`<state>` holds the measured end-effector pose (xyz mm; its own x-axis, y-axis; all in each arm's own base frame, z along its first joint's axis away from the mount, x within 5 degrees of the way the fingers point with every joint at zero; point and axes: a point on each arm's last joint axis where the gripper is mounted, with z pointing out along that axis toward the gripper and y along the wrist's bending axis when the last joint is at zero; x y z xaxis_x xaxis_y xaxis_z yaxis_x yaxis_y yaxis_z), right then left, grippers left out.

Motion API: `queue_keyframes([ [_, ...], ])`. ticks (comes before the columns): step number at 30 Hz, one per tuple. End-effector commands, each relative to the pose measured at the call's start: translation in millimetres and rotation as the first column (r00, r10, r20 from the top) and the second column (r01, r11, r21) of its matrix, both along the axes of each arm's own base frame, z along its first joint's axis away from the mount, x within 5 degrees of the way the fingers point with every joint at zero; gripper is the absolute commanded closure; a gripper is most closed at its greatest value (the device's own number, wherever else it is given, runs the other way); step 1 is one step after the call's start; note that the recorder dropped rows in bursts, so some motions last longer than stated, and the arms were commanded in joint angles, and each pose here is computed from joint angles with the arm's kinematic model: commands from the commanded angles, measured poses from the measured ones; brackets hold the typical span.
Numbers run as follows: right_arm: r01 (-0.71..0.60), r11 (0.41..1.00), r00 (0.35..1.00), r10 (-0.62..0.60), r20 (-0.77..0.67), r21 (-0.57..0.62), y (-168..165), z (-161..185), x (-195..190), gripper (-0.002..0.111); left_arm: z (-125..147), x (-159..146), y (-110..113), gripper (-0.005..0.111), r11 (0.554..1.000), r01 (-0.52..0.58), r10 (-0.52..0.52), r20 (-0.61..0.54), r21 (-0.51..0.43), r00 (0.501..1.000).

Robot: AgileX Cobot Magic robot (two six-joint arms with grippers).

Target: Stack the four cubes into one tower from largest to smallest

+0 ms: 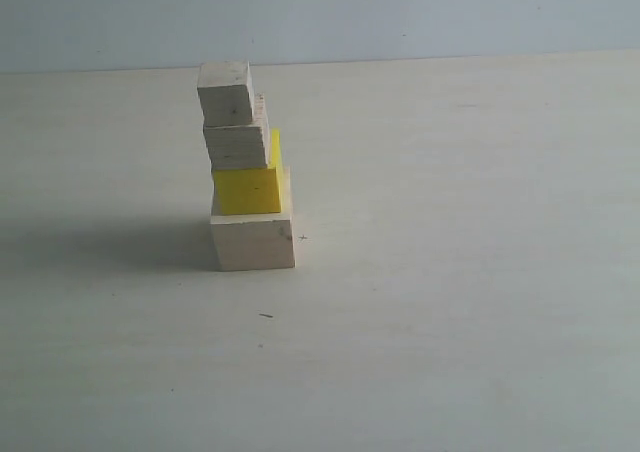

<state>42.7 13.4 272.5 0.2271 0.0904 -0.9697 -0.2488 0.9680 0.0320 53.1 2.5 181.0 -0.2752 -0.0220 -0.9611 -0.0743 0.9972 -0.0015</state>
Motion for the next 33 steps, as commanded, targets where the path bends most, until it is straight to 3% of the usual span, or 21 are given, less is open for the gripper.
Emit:
queue_keyframes([
  [1, -0.023, 0.983, 0.999, 0.017, -0.033, -0.185, 6, -8, 1, 0.108, 0, 0, 0, 0.107, 1.0, -0.003, 0.003, 0.012, 0.003, 1.0],
  [5, -0.031, 0.968, 0.994, 0.004, -0.109, -0.25, 6, -17, 2, 0.108, 0, 0, 0, 0.107, 1.0, -0.003, 0.003, 0.012, 0.003, 1.0],
  [15, 0.145, 0.974, 0.958, -0.183, -0.222, -0.177, -5, -44, 11, 0.108, 0, 0, 0, 0.107, 1.0, -0.003, 0.003, 0.012, 0.003, 1.0],
  [25, 0.227, 0.973, 0.894, -0.228, -0.386, -0.049, -13, -80, 13, 0.108, 0, 0, 0, 0.107, 1.0, -0.003, 0.003, 0.012, 0.003, 1.0],
  [33, 0.228, 0.97, 0.864, -0.243, -0.44, -0.087, -14, -87, 12, 0.108, 0, 0, 0, 0.107, 1.0, -0.003, 0.003, 0.012, 0.003, 1.0],
])
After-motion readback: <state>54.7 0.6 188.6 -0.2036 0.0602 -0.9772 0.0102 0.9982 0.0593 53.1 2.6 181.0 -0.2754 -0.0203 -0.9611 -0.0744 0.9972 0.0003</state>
